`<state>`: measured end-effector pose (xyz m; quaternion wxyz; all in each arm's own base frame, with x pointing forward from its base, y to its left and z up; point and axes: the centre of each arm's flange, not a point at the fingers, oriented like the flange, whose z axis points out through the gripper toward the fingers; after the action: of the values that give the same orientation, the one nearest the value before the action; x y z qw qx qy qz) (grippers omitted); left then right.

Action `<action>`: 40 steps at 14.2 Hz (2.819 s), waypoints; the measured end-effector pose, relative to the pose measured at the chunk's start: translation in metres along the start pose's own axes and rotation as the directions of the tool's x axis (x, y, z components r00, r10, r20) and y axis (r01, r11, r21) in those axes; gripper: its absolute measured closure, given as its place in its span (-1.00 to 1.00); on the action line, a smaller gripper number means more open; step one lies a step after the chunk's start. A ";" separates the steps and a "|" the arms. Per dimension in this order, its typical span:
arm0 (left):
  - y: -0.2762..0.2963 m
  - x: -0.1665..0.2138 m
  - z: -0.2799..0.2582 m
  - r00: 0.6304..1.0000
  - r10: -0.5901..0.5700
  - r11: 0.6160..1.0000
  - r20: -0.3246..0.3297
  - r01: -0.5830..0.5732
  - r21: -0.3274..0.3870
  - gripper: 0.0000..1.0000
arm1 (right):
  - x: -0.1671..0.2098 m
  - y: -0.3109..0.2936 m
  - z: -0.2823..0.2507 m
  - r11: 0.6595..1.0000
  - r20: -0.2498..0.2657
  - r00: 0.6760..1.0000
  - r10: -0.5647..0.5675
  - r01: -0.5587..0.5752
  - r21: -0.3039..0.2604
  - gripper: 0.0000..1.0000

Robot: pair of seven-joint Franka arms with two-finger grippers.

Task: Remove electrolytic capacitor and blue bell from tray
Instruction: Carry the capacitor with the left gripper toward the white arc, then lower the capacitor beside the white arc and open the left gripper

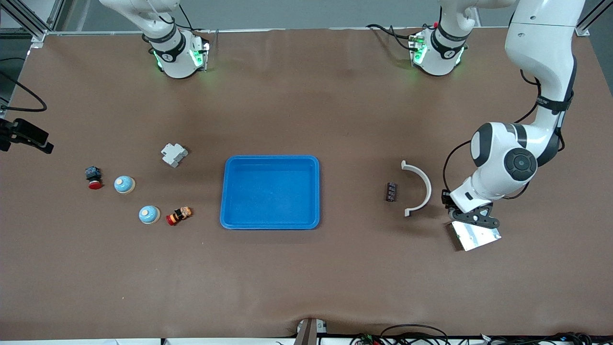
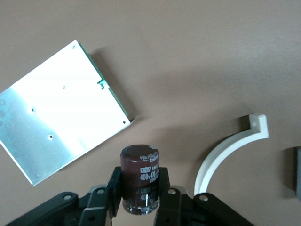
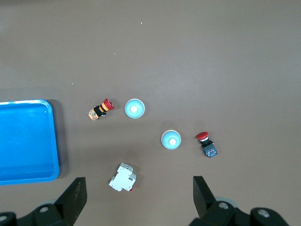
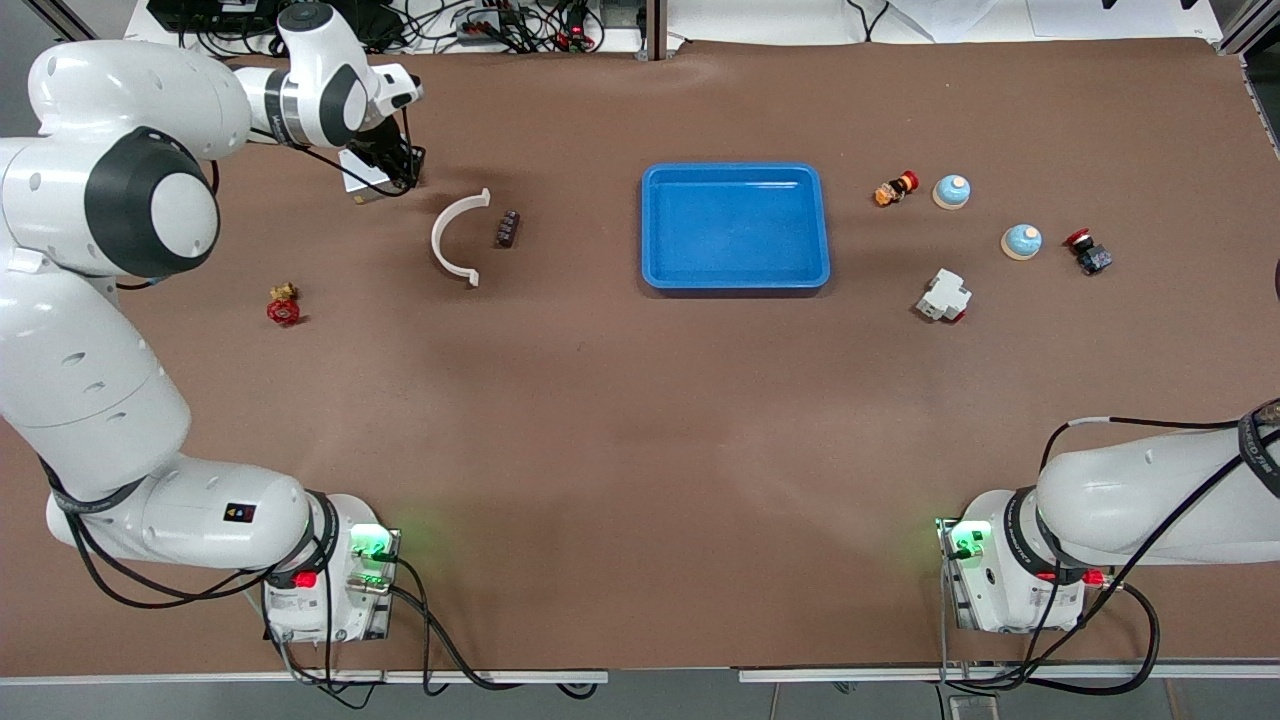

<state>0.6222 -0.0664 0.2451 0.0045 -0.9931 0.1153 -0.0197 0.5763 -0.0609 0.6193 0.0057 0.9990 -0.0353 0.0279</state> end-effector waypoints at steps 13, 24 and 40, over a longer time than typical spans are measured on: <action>0.011 -0.044 0.049 0.996 -0.090 0.996 0.019 0.090 -0.005 0.31 | 0.000 0.001 0.000 1.000 0.000 1.000 0.002 -0.002 0.001 -1.00; 0.017 -0.055 0.059 0.995 -0.083 0.996 0.047 0.083 -0.007 0.31 | 0.000 0.001 0.000 1.000 0.002 1.000 0.002 -0.002 0.002 -1.00; 0.018 -0.048 0.061 0.996 -0.079 0.997 0.039 0.079 -0.007 -0.97 | -0.002 -0.001 0.001 1.000 0.015 1.000 0.003 -0.004 0.025 -1.00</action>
<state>0.5740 -0.0722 0.1822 0.0016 -0.9971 0.0758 -0.0002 0.5748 -0.0597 0.6178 -0.0071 0.9991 -0.0368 0.0207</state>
